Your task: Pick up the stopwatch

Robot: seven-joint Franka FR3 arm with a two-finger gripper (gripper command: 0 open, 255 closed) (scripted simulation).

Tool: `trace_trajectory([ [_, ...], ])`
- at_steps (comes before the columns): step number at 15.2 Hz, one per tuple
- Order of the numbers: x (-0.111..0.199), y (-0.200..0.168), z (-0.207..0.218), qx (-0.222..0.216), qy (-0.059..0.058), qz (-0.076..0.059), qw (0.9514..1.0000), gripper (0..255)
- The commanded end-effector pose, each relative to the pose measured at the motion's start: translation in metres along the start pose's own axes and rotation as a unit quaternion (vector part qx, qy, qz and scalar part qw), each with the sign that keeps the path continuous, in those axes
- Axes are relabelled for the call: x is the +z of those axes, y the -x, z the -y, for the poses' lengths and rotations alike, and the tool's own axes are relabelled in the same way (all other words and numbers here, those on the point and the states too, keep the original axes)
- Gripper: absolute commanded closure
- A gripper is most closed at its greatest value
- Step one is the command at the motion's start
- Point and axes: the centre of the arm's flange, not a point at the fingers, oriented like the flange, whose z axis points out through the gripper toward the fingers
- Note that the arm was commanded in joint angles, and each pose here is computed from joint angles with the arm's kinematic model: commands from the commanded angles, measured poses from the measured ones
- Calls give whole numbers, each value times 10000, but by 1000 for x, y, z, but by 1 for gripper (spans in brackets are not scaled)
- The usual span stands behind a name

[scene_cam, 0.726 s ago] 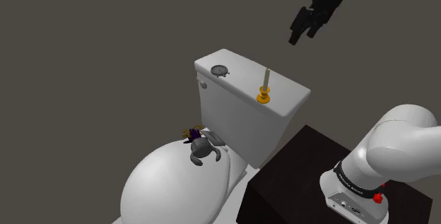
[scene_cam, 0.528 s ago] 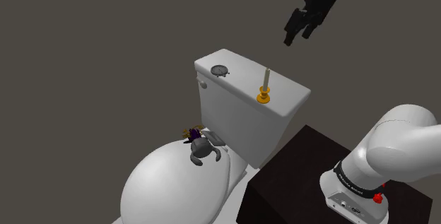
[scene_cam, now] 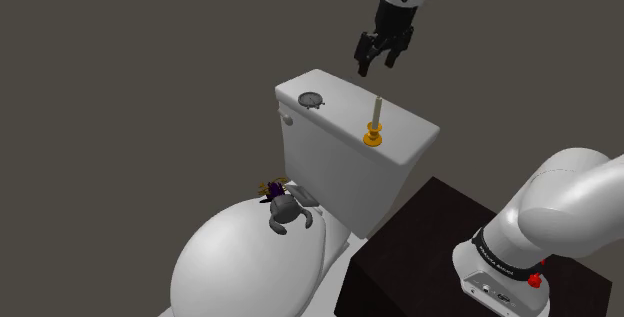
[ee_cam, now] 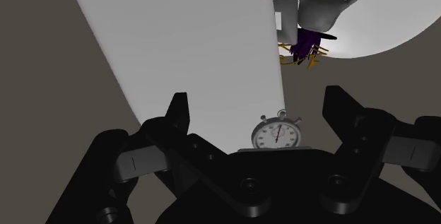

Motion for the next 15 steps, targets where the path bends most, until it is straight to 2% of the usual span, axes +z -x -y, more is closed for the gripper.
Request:
trace_trajectory([
  [1,16,-19,8,57,8,82,10000,0],
  [15,147,-157,63,430,80,647,9969,0],
])
